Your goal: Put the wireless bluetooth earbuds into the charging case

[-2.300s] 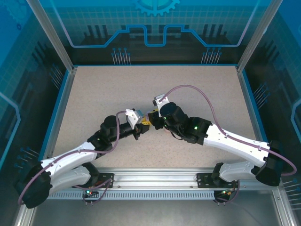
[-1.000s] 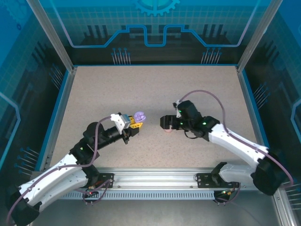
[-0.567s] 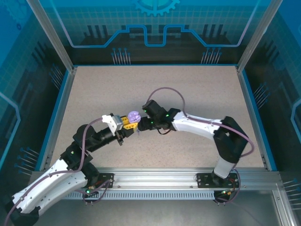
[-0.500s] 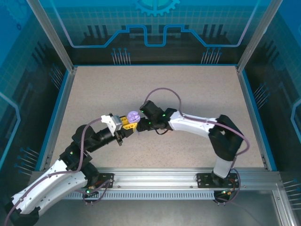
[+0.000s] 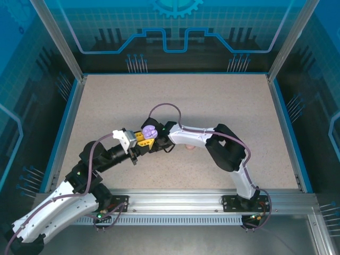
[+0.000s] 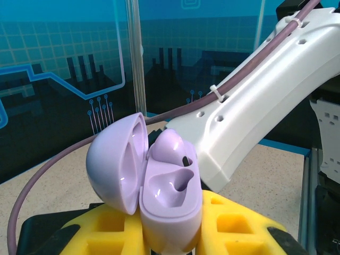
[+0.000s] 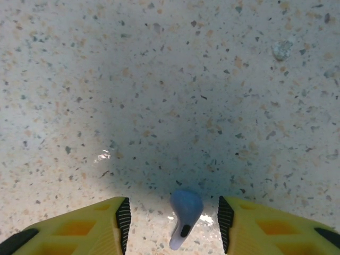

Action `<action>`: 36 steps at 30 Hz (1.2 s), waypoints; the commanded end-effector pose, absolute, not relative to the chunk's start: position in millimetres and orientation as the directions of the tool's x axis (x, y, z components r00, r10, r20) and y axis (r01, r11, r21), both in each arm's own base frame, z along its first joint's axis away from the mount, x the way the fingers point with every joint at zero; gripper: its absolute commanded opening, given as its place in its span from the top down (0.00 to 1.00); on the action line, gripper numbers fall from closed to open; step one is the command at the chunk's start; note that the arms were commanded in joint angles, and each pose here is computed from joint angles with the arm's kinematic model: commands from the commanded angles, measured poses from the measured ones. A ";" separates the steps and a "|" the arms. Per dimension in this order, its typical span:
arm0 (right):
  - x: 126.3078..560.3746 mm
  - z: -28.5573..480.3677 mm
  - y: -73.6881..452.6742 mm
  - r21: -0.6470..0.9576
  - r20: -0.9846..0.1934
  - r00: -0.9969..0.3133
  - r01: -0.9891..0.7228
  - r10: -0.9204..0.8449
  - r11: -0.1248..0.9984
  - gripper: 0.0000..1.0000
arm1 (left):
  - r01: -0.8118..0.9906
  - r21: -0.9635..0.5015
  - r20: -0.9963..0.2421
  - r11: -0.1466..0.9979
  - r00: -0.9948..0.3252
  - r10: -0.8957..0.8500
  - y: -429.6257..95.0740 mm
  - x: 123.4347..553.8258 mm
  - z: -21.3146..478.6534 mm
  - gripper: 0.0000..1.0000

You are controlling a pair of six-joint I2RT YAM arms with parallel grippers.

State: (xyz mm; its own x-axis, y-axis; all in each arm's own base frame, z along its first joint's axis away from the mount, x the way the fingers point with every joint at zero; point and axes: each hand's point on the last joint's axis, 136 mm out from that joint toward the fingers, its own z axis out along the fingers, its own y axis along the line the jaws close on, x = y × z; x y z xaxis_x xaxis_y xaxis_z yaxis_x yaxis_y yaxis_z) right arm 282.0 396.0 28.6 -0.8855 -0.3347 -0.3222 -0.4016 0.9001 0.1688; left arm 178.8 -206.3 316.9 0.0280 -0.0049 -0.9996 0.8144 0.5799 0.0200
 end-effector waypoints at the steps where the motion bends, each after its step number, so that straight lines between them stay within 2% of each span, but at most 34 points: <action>1: 278.5 19.5 392.5 0.103 -0.287 -0.878 -0.426 -0.383 0.899 0.52 | 0.827 0.028 -0.998 0.562 0.057 -0.033 -205.8 171.1 333.5 0.93; 10: 280.6 7.3 392.1 0.049 -0.252 -0.868 -0.453 -0.428 0.890 0.60 | 0.826 0.030 -0.998 0.563 0.057 -0.031 -205.8 171.3 332.9 0.93; 28: 261.1 -5.6 381.7 -0.014 -0.163 -0.852 -0.502 -0.498 0.865 0.68 | 0.822 0.031 -0.998 0.569 0.056 -0.026 -205.4 172.9 331.4 0.93; 36: 264.4 -0.8 386.2 0.035 -0.195 -0.854 -0.498 -0.483 0.866 0.74 | 0.820 0.032 -0.998 0.571 0.054 -0.022 -205.3 173.5 330.4 0.93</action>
